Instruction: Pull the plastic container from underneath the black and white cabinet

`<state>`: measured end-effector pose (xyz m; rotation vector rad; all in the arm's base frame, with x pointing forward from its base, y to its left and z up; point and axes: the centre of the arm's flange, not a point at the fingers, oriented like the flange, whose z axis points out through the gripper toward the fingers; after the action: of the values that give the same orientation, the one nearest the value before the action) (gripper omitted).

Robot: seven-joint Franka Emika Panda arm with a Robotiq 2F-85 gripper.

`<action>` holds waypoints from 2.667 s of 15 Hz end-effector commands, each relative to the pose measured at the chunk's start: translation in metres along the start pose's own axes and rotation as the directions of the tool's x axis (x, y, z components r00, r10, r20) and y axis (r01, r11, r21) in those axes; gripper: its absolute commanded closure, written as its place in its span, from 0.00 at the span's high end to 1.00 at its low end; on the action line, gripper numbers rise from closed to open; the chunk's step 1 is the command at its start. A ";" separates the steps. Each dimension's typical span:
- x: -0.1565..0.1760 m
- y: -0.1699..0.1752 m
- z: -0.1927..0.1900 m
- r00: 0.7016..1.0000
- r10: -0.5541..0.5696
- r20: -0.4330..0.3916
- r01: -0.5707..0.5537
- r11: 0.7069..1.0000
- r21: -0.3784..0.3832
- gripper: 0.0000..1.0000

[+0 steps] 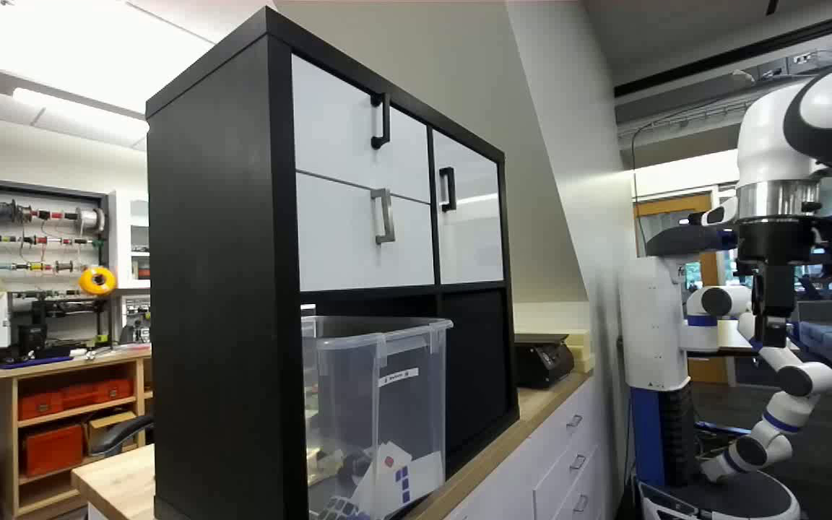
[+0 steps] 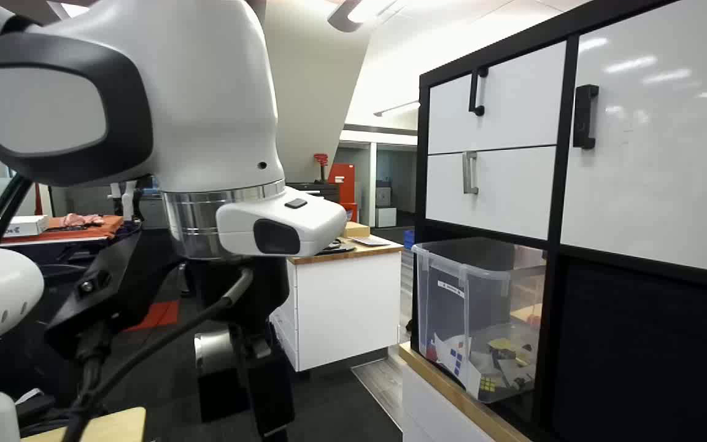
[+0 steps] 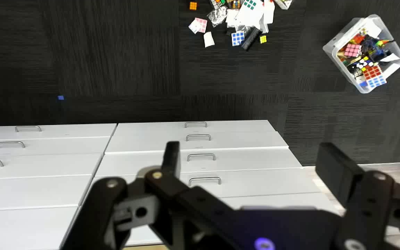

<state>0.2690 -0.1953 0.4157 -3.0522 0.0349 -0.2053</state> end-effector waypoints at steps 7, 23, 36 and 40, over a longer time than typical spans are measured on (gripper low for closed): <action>0.000 0.000 0.000 1.000 0.000 0.000 0.000 1.000 0.000 1.00; 0.046 -0.077 0.003 0.990 -0.144 -0.007 0.143 0.987 -0.068 1.00; 0.136 -0.201 0.037 0.899 -0.437 -0.023 0.434 0.898 -0.078 1.00; 0.172 -0.216 0.037 0.879 -0.472 -0.068 0.463 0.878 -0.120 1.00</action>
<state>0.4121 0.0102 0.4162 -3.0879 -0.6770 -0.3260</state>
